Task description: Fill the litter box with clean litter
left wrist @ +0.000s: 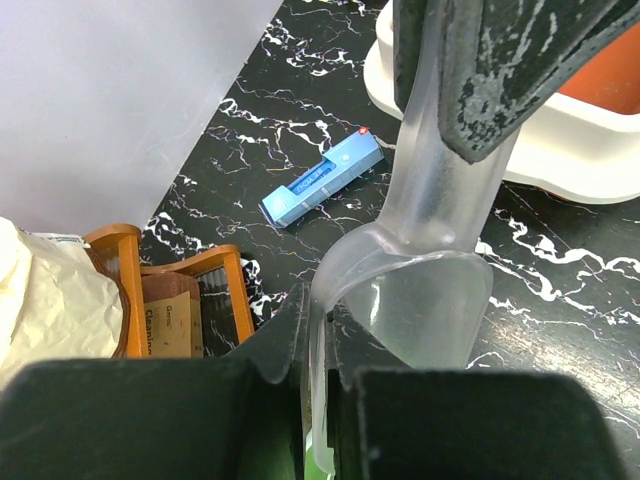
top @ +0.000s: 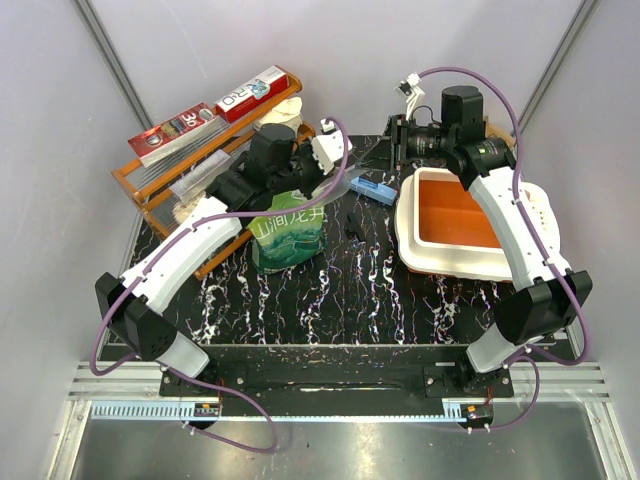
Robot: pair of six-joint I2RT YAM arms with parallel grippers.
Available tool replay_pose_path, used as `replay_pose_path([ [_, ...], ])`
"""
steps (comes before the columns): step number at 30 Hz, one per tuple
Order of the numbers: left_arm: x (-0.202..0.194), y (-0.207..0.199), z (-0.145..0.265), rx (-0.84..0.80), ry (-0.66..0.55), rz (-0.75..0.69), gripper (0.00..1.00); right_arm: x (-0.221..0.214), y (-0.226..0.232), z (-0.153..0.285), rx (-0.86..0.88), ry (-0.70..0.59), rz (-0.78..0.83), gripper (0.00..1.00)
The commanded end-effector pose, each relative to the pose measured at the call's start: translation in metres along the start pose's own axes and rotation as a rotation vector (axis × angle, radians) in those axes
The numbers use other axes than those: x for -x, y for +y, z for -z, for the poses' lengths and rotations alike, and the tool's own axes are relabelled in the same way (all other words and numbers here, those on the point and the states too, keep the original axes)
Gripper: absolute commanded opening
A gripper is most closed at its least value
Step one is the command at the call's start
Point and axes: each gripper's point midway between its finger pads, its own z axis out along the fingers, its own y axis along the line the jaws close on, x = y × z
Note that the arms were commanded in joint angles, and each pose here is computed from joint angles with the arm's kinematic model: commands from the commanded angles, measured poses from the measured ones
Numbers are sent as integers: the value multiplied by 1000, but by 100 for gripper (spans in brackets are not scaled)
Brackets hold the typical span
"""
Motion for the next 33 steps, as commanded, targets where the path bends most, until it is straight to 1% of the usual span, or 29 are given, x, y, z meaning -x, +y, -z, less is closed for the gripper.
replay_pose_path([
  [1,28,11,3,26,-81,-9,0,-4,12,-3,50,18,47,33],
  [2,27,12,3,29,-80,-12,0,-5,13,-3,57,22,50,24],
  [4,25,13,3,32,-72,-20,0,-8,20,-1,91,37,66,13],
  [5,23,16,5,37,-64,-28,10,-8,22,1,93,39,77,3],
  [6,22,20,7,45,-57,-46,24,-10,21,2,90,52,88,0],
  [8,17,24,16,31,-40,-43,45,-4,20,5,59,44,125,0],
  [9,12,33,23,26,-36,-23,61,-1,15,7,26,40,152,0],
  [11,2,41,39,29,9,18,71,7,15,9,4,27,188,0],
  [12,-1,54,52,47,21,20,73,11,8,9,-31,23,219,0],
  [13,-17,51,60,29,82,40,74,18,7,9,-49,9,234,0],
  [15,-31,59,78,39,131,38,75,24,6,9,-56,2,262,0],
  [16,-43,56,84,27,173,52,75,30,7,8,-53,-8,274,0],
  [18,-58,56,95,36,206,63,76,41,11,8,-48,-27,282,0],
  [20,-69,54,96,37,230,68,76,41,6,-1,-32,-15,280,0],
  [22,-79,44,96,-1,254,78,76,46,-3,-9,-57,-16,288,0],
  [24,-88,42,91,-14,282,105,76,50,-1,-13,-60,-13,310,0],
  [28,-102,41,88,-28,348,128,69,36,-15,-31,-83,64,317,0],
  [33,-107,38,89,-37,368,134,59,17,-15,-49,-75,123,321,0],
])
